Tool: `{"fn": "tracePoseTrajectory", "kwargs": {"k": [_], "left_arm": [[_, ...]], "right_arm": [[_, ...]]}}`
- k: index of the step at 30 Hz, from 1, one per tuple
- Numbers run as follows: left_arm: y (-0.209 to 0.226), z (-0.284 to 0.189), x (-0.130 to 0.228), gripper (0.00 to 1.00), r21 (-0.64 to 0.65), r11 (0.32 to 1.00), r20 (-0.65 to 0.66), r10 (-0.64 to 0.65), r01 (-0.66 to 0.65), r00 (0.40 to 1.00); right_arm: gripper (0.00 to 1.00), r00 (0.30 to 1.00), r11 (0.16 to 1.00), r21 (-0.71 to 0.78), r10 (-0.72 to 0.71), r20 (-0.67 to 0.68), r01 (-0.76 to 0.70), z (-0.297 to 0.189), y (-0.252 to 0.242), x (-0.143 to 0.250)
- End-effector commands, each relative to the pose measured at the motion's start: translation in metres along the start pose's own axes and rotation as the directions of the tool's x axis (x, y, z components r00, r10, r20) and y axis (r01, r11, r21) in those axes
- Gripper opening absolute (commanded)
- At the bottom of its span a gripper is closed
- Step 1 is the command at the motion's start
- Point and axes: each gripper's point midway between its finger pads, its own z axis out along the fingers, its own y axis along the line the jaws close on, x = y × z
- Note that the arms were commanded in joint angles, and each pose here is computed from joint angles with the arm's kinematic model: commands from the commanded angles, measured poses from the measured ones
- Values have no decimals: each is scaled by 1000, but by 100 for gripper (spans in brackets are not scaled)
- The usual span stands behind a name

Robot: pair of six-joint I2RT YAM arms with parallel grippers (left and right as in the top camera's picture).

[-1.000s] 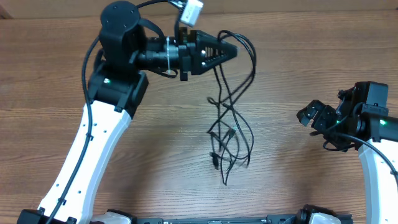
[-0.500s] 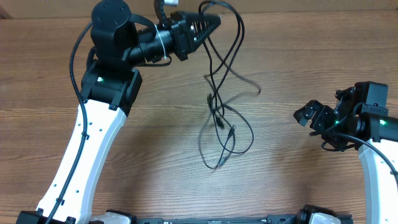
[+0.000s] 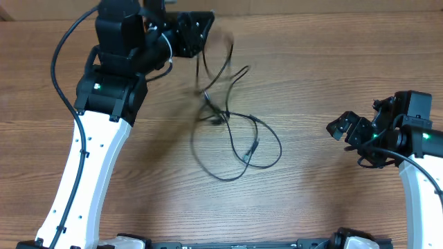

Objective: Untangle cables

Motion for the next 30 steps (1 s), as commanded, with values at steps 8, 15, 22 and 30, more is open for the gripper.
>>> {"fn": "tracePoseTrajectory", "kwargs": {"k": [8, 15, 22, 30], "left_arm": [[92, -35, 36, 100, -503, 864, -87, -49, -1, 995], [139, -62, 88, 100, -730, 682, -164, -233, 41, 959], [165, -49, 135, 100, -769, 640, -280, -315, -15, 907], [189, -40, 172, 100, -830, 558, -299, -459, 10, 837]], "right_arm": [[100, 999, 992, -122, -41, -26, 37, -3, 22, 5], [100, 988, 950, -276, -157, -18, 145, -8, 49, 9], [100, 987, 948, -280, -161, -4, 154, -8, 50, 5], [100, 987, 947, -282, -162, 2, 156, -9, 51, 4]]}}
